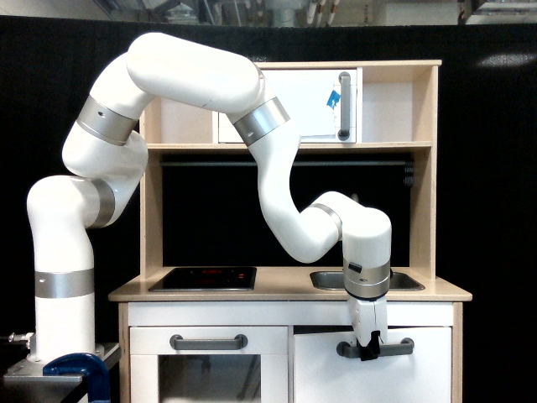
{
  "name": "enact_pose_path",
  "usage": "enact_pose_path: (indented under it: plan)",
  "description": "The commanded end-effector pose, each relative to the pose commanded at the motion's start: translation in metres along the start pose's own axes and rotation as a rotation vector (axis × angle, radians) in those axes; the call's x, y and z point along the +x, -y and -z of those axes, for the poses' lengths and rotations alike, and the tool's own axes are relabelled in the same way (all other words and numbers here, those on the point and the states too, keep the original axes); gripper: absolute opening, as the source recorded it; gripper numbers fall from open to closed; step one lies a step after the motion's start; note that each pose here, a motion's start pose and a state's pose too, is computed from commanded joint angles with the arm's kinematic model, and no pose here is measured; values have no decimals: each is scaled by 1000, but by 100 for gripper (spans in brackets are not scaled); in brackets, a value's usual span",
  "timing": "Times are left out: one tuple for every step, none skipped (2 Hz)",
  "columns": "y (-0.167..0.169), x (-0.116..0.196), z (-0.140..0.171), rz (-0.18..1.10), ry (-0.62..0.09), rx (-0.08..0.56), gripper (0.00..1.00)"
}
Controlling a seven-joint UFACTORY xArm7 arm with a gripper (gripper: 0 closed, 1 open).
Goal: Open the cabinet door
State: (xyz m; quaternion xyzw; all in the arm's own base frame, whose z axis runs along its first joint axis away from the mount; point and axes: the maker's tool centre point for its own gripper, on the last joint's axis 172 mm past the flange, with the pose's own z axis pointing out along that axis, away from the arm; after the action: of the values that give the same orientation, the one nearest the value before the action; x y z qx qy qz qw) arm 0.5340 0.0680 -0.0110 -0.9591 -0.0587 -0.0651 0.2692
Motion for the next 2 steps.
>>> enact_pose_path:
  plan:
    - [-16,6,15,0,0,0,0]
    - [-31,6,21,0,0,0,0]
